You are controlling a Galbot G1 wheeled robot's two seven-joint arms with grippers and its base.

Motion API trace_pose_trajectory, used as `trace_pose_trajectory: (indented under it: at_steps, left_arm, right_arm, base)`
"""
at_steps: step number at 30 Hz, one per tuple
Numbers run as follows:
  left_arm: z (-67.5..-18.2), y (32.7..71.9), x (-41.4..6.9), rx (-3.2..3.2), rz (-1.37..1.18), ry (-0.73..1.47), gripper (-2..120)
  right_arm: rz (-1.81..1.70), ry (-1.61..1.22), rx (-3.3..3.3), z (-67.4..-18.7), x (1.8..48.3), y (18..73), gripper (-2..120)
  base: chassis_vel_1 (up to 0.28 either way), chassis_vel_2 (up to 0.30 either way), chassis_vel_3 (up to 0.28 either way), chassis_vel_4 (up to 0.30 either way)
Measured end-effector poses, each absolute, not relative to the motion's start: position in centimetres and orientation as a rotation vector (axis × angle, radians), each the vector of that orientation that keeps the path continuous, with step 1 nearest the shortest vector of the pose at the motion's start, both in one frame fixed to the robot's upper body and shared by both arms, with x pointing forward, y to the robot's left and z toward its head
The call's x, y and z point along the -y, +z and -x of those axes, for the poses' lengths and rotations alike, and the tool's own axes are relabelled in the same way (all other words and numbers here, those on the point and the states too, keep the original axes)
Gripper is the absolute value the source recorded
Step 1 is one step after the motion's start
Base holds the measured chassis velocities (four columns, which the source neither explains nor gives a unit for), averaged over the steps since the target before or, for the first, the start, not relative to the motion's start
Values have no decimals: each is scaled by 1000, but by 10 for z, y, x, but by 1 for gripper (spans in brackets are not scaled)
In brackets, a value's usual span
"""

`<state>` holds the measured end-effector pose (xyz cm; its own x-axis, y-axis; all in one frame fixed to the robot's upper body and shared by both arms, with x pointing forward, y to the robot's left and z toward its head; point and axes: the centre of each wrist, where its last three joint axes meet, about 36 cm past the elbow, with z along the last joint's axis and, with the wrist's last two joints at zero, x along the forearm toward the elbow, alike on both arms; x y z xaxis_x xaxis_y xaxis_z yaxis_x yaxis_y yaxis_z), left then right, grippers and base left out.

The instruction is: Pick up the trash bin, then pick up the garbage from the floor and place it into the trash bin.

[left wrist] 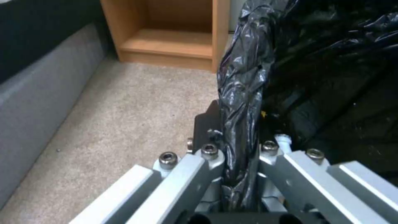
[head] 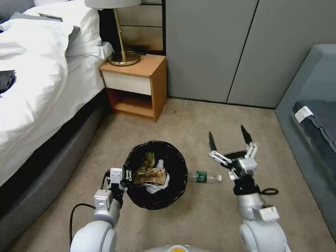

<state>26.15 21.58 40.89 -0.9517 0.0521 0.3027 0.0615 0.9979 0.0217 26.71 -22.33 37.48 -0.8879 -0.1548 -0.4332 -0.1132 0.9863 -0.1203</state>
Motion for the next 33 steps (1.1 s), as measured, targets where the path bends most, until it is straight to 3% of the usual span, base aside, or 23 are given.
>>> trace_pose_trajectory:
  at_steps: [9,16,26,33]
  left_arm:
    - [-261,412,-216,2841,80,-43,0]
    - [-260,414,-216,2846,79,-40,0]
    - [-259,415,-215,2849,72,-48,0]
    - [-257,414,-215,2847,65,-52,0]
  right_arm:
    - [151,-131,-2715,-261,235,359,100]
    - [251,-239,-2737,-290,264,358,100]
    - [861,-687,-2696,-345,312,327,100]
    - [1232,-919,-2676,-371,334,273,100]
  base:
    - [0,0,0,0]
    - [0,0,0,0]
    - [0,0,0,0]
    - [0,0,0,0]
